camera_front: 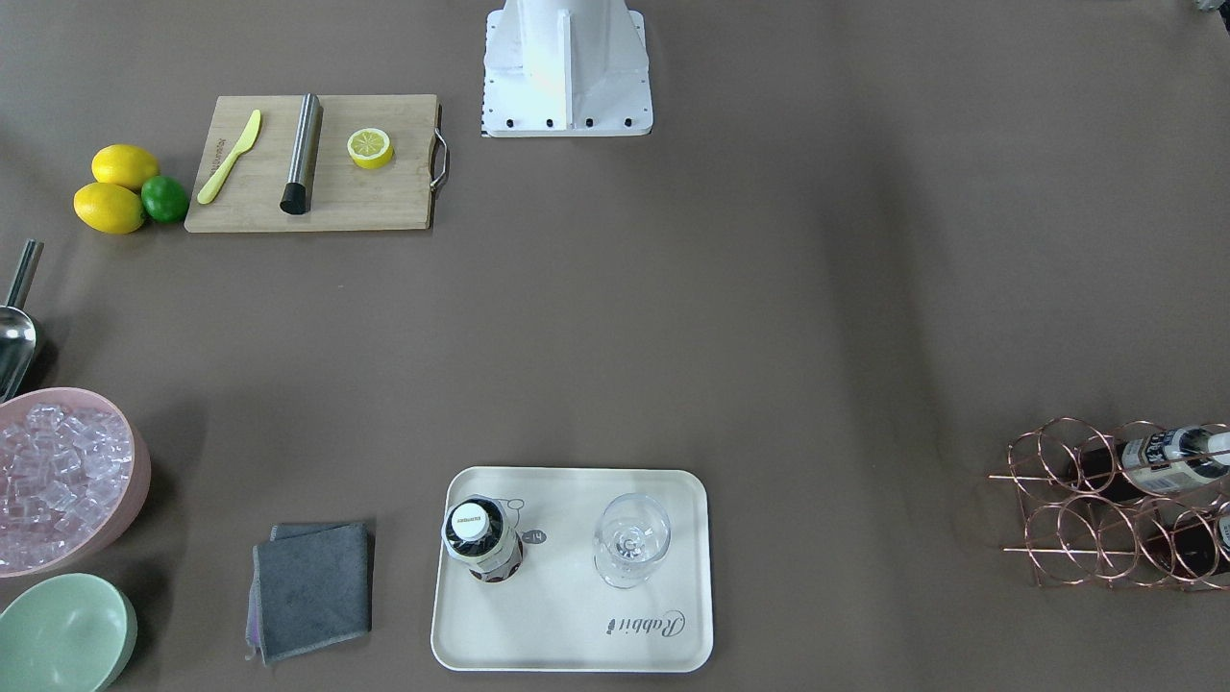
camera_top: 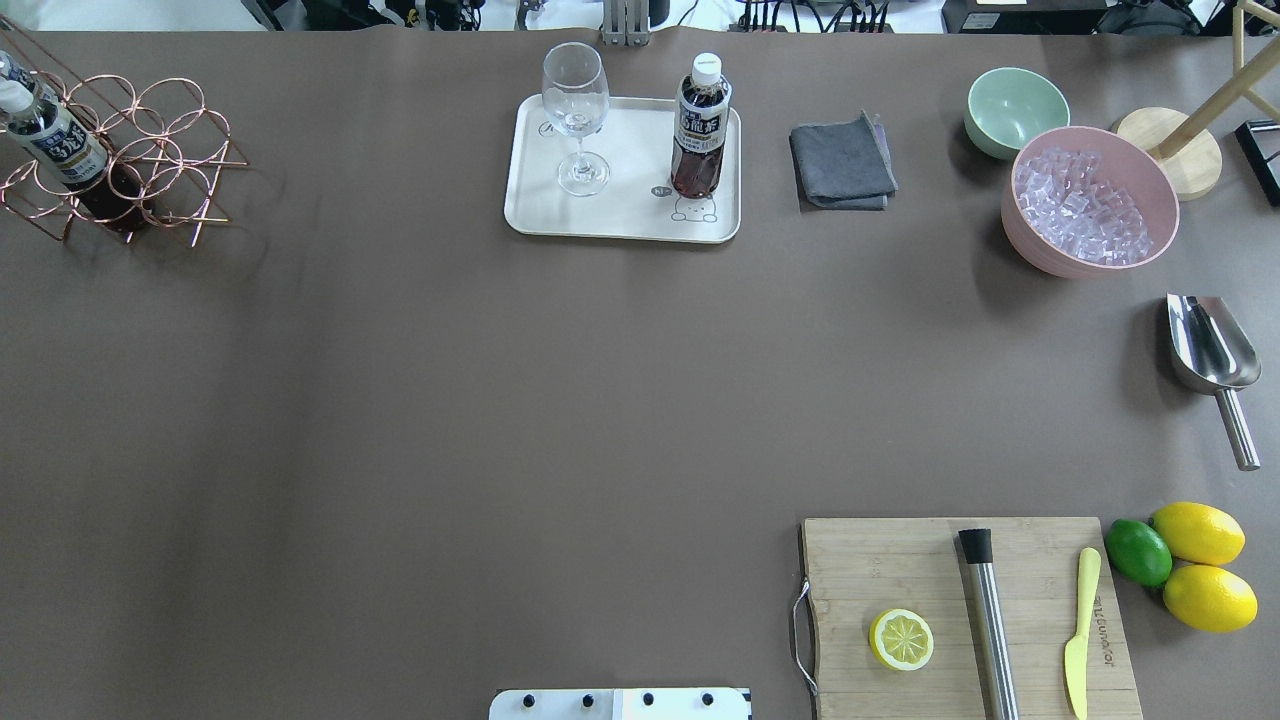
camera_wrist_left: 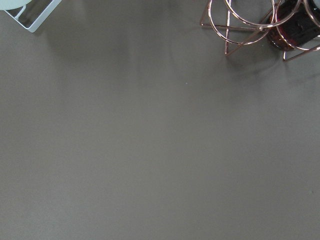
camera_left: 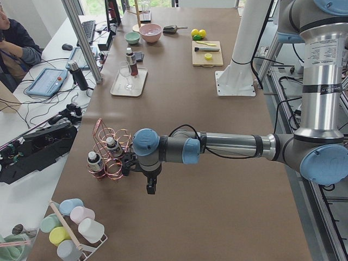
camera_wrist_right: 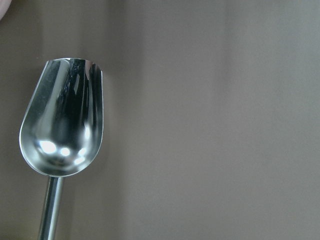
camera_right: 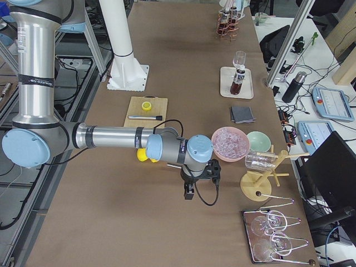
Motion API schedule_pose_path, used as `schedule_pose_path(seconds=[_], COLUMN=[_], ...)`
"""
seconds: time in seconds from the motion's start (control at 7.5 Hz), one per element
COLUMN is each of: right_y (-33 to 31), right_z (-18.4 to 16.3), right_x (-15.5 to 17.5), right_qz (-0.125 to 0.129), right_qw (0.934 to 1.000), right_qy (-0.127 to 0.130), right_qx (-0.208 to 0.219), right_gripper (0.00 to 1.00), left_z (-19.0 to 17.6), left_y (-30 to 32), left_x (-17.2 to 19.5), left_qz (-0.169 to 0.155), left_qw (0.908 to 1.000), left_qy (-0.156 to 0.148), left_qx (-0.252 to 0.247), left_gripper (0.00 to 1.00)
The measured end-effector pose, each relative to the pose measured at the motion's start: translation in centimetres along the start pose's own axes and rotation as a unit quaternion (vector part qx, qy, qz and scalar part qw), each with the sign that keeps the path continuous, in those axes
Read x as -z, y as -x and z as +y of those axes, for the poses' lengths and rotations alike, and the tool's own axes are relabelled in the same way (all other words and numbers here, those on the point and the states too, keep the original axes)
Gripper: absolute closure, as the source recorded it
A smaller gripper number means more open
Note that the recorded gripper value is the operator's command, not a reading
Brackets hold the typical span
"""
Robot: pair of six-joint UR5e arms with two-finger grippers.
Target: Take tea from basket to plate
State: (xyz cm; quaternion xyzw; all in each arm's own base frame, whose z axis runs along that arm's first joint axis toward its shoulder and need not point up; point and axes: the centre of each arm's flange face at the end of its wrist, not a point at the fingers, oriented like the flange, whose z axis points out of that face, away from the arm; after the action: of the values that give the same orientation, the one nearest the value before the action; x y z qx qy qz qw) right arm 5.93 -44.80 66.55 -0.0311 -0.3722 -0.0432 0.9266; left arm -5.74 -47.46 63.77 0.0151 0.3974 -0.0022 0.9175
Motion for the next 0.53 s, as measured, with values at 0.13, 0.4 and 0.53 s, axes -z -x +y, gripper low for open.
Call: schedule_pose_path(seconds=[0.13, 0.4, 0.53], right_y=[-0.01, -0.02, -0.03], right_z=[0.03, 0.05, 0.05], right_x=[-0.02, 0.01, 0.00], right_qz=[0.000, 0.000, 0.000], right_qw=[1.0000, 1.0000, 1.0000], right_qy=[0.000, 0.000, 0.000], right_qx=[0.000, 0.000, 0.000], right_gripper=[0.00, 0.00, 0.00], left_z=[0.27, 0.62, 0.67], left_y=[0.17, 0.49, 0.53], left_x=[-0.15, -0.44, -0.48], left_qz=[0.000, 0.000, 0.000], left_qw=[1.0000, 1.0000, 1.0000], left_qy=[-0.002, -0.003, -0.003], left_qx=[-0.003, -0.003, -0.004], left_gripper=[0.02, 0.02, 0.02])
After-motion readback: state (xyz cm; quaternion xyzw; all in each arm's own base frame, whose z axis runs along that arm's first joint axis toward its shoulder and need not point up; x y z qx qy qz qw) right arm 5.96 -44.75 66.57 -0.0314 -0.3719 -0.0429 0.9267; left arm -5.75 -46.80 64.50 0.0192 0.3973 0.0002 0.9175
